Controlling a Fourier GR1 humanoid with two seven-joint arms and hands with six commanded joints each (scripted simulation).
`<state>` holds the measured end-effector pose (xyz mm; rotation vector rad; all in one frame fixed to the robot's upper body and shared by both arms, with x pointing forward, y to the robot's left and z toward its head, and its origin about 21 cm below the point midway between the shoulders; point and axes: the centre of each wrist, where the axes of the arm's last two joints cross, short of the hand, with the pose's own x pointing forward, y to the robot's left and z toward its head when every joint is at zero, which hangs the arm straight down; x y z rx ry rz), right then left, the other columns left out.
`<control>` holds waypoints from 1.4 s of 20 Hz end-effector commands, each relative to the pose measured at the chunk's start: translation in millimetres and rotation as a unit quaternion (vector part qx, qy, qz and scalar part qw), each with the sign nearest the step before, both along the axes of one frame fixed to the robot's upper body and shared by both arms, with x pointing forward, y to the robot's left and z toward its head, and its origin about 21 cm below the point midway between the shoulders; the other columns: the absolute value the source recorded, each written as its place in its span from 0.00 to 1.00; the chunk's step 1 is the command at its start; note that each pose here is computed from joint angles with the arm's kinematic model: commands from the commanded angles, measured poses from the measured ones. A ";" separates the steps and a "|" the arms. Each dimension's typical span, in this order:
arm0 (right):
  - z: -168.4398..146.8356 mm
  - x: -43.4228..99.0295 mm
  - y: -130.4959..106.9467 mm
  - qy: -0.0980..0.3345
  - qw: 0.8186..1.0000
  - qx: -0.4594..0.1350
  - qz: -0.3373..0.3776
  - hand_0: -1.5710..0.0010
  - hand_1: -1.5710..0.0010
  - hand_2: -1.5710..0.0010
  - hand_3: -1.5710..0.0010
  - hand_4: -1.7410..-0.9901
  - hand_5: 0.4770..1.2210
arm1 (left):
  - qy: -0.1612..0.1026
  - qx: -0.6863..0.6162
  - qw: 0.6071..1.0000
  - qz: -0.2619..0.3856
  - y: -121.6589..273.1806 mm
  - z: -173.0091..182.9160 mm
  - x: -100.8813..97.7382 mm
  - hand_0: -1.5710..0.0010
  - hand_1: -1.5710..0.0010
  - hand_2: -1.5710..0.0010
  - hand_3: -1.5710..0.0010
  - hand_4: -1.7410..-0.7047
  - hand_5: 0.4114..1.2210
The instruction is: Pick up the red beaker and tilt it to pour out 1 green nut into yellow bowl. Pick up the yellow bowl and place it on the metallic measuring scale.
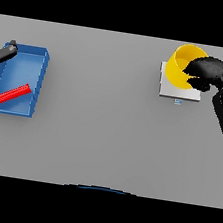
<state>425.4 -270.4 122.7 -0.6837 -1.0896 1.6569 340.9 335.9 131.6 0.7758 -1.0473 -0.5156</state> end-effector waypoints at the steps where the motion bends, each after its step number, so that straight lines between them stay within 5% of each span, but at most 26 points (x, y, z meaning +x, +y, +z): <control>1: -7.2 1.2 1.7 0.000 1.000 -0.003 -0.007 0.00 0.00 0.00 0.13 0.02 1.00 | -0.002 0.000 1.000 -0.002 -1.3 0.6 0.9 1.00 1.00 1.00 1.00 0.89 0.43; 11: -37.3 11.3 -0.5 0.008 1.000 0.007 -0.029 0.01 0.10 0.00 0.06 0.03 1.00 | -0.003 -0.005 1.000 -0.004 -3.3 -1.1 2.9 1.00 1.00 1.00 1.00 0.90 0.40; 13: -34.5 12.6 -3.5 0.016 0.999 0.013 -0.030 0.02 0.10 0.00 0.26 0.02 1.00 | -0.002 -0.003 1.000 -0.009 -6.3 -2.1 3.0 1.00 1.00 1.00 1.00 0.90 0.41; 14: -34.8 14.4 -2.5 0.025 0.999 0.012 -0.039 0.02 0.08 0.05 0.35 0.11 1.00 | -0.003 -0.004 1.000 -0.008 -5.4 0.2 2.7 1.00 1.00 1.00 1.00 0.90 0.41; 15: -33.1 16.2 -3.4 0.029 0.999 0.014 -0.043 0.03 0.14 0.14 0.42 0.19 0.88 | 0.005 -0.004 1.000 -0.004 -7.0 -2.1 5.9 1.00 1.00 1.00 1.00 0.90 0.41; 17: -34.8 16.5 -4.3 0.034 0.998 0.019 -0.045 0.38 0.45 0.39 0.51 0.32 0.68 | 0.011 -0.005 1.000 -0.001 -7.0 -4.7 9.1 1.00 1.00 1.00 1.00 0.89 0.41; 20: -33.1 19.0 -5.1 0.048 0.997 0.021 -0.047 0.68 0.72 0.62 0.60 0.42 0.50 | 0.008 -0.003 1.000 -0.003 -7.1 -3.4 13.6 1.00 1.00 1.00 1.00 0.90 0.41; 23: -36.4 19.6 -5.6 0.055 0.998 0.020 -0.033 0.84 0.86 0.75 0.65 0.47 0.41 | 0.004 -0.007 1.000 -0.003 -3.2 -9.0 12.6 1.00 1.00 1.00 1.00 0.90 0.41; 28: -37.7 22.2 -3.9 0.059 0.998 0.003 -0.027 0.95 0.95 0.89 0.75 0.55 0.35 | 0.002 -0.010 1.000 -0.005 -7.5 -6.7 11.7 1.00 1.00 1.00 1.00 0.89 0.40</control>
